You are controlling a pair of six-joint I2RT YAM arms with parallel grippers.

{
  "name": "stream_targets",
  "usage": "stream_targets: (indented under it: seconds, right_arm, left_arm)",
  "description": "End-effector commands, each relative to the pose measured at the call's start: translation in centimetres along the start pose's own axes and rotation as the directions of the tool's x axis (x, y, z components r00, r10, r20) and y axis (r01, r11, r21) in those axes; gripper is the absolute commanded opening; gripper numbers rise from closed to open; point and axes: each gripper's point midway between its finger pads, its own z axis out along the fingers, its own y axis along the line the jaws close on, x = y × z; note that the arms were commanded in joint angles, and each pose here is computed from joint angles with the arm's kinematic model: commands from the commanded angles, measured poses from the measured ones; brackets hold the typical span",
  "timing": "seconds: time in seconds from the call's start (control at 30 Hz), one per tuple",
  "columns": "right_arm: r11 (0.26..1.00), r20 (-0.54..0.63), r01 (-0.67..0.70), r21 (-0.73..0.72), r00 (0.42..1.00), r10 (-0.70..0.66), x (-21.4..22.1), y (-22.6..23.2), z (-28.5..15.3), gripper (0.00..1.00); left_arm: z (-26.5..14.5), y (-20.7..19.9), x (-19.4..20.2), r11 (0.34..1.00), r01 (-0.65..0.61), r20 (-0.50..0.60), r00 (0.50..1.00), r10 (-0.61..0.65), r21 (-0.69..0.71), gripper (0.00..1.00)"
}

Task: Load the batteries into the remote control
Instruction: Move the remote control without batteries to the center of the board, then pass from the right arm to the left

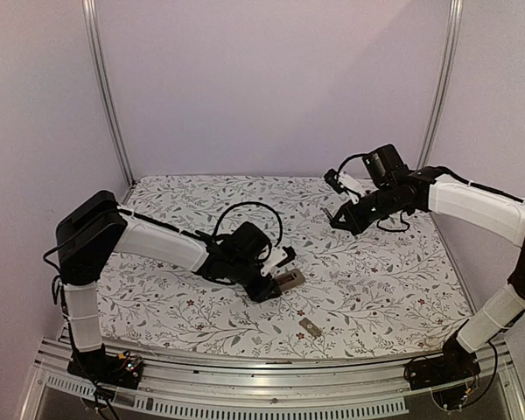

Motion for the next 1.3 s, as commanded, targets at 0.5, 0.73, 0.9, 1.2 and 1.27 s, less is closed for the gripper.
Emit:
stream_targets:
  seconds: [0.5, 0.73, 0.9, 1.2, 1.27]
  right_arm:
    - [0.992, -0.017, 0.060, -0.115, 0.998, -0.062, 2.0, 3.7, -2.5, 0.00]
    - [0.980, 0.027, 0.128, -0.149, 0.992, -0.125, 0.6, 4.9, -2.9, 0.00]
    - [0.955, 0.128, 0.277, -0.110, 0.956, -0.263, -2.2, 5.8, -2.9, 0.00]
    - [0.753, 0.332, 0.654, -0.073, 0.728, -0.600, -7.7, 7.9, -3.2, 0.00]
    - [0.691, 0.347, 0.720, -0.068, 0.666, -0.660, -8.1, 8.2, -3.2, 0.00]
  left_arm:
    - [-5.1, -4.0, 6.8, 0.952, -0.270, -0.132, 0.948, 0.289, 0.144, 0.77]
    - [-12.1, -3.8, -1.7, 0.968, -0.245, 0.194, 0.954, 0.229, 0.063, 0.83]
    - [-20.6, -2.4, -8.8, 0.987, -0.068, 0.546, 0.837, -0.023, 0.146, 0.84]
    - [-27.0, -1.1, -13.5, 0.923, -0.385, 0.745, 0.612, 0.266, -0.014, 0.86]
    - [-27.1, 0.5, -14.6, 0.924, -0.382, 0.745, 0.621, 0.244, 0.016, 0.85]
